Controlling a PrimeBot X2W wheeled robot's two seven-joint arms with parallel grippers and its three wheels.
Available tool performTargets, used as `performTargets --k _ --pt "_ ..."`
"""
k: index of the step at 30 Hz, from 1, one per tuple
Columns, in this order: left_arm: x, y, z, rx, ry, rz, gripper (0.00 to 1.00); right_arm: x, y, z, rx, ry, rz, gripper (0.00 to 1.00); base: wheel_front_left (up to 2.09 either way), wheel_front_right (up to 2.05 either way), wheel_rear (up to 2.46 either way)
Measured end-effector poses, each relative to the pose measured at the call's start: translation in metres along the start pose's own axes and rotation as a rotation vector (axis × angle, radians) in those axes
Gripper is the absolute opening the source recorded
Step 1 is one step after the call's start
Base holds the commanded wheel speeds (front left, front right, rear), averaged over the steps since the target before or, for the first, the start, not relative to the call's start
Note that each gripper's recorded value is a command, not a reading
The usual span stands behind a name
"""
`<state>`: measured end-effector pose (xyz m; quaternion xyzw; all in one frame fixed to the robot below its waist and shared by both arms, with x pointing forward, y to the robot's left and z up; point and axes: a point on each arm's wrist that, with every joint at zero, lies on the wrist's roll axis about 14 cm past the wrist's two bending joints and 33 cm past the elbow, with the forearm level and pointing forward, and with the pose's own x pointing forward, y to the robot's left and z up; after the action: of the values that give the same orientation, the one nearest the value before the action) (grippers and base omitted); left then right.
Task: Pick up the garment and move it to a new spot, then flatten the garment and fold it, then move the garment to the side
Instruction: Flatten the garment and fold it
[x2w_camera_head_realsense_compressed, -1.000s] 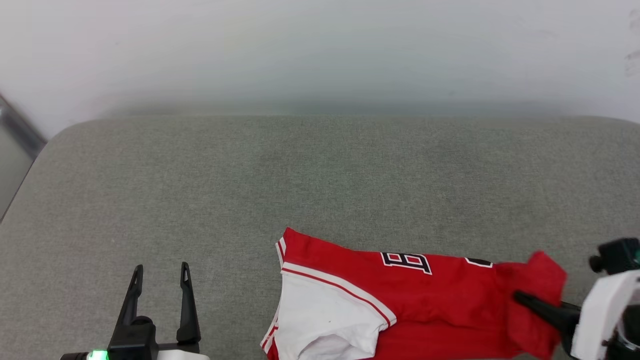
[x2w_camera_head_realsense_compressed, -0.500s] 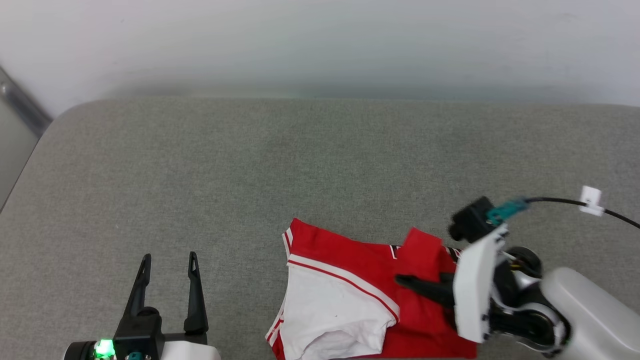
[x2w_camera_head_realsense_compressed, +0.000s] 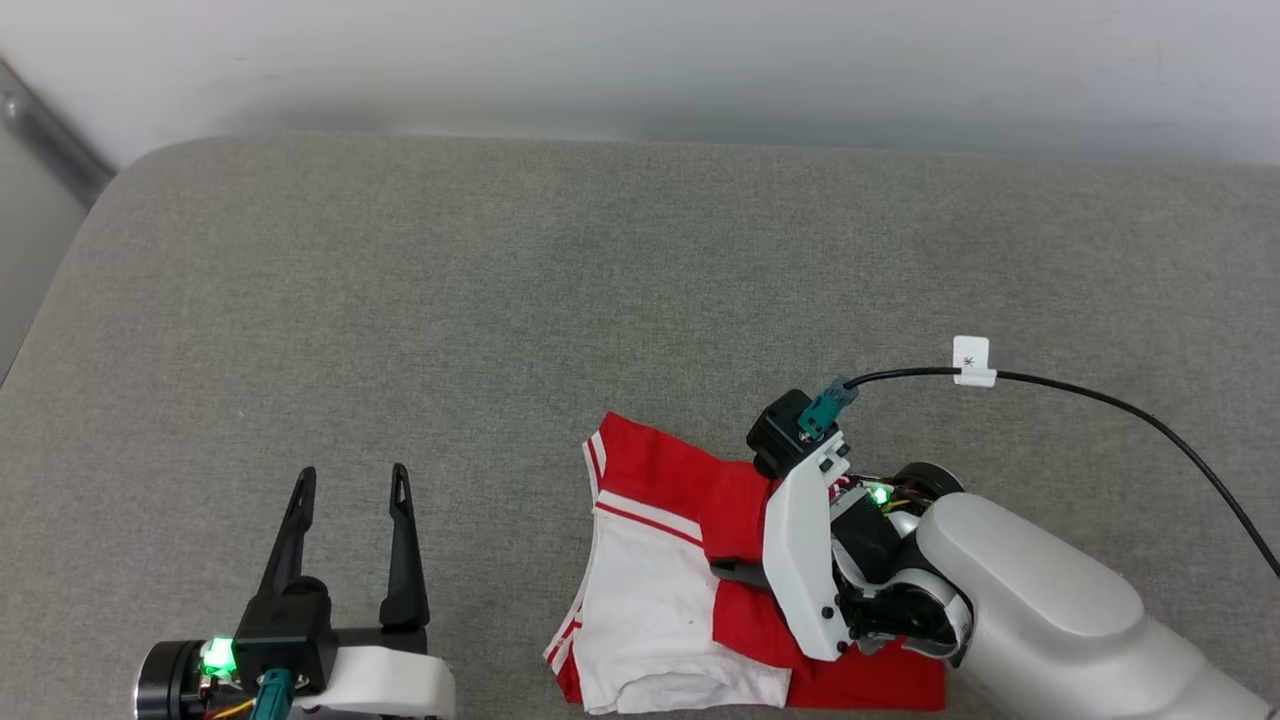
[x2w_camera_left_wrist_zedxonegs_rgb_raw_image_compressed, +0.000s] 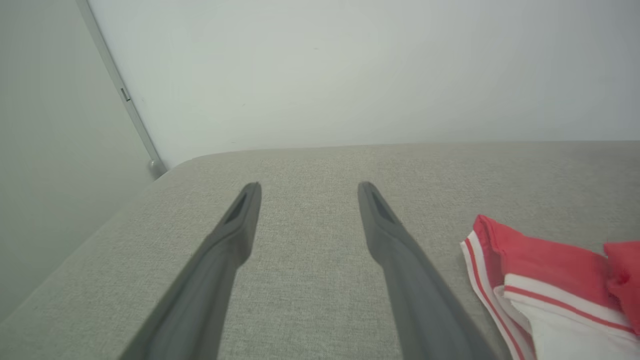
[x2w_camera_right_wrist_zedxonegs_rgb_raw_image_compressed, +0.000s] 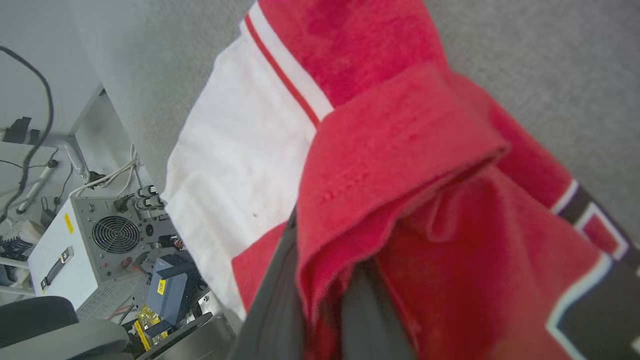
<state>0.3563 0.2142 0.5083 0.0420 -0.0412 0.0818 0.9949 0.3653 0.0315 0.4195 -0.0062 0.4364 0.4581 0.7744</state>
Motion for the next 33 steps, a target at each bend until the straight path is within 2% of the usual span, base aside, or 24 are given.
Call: performTargets --k 7,8,9,13,19,25,30,33 --pt "0.005 -0.001 -0.004 -0.005 0.01 0.003 1.0 0.016 -0.009 -0.02 -0.037 0.088 -0.029 0.0 0.0 0.0 0.0" --pt "0.005 -0.002 -0.004 -0.006 0.011 0.002 1.0 0.015 -0.009 -0.02 -0.039 0.077 -0.031 0.4 0.0 0.0 0.0" --pt "0.005 -0.003 -0.004 -0.008 0.01 -0.001 1.0 0.015 -0.008 -0.019 -0.048 0.066 -0.033 1.0 0.0 0.0 0.0" --pt "0.003 -0.003 0.001 -0.012 -0.004 -0.005 1.0 0.002 -0.004 0.0 -0.072 -0.045 -0.028 1.0 0.0 0.0 0.0" --pt "-0.006 -0.006 0.008 -0.014 -0.023 -0.018 1.0 -0.05 -0.014 0.054 -0.151 -0.338 -0.09 1.0 0.0 0.0 0.0" --pt "-0.012 -0.014 0.013 -0.018 -0.038 -0.046 1.0 -0.128 -0.051 0.104 -0.236 -0.704 -0.289 1.0 0.0 0.0 0.0" --pt "-0.018 -0.018 0.016 -0.022 -0.047 -0.062 1.0 -0.187 -0.086 0.105 -0.255 -0.954 -0.497 1.0 0.0 0.0 0.0" --pt "-0.022 -0.019 0.017 -0.023 -0.049 -0.068 1.0 -0.207 -0.097 0.094 -0.221 -1.039 -0.582 1.0 0.0 0.0 0.0"
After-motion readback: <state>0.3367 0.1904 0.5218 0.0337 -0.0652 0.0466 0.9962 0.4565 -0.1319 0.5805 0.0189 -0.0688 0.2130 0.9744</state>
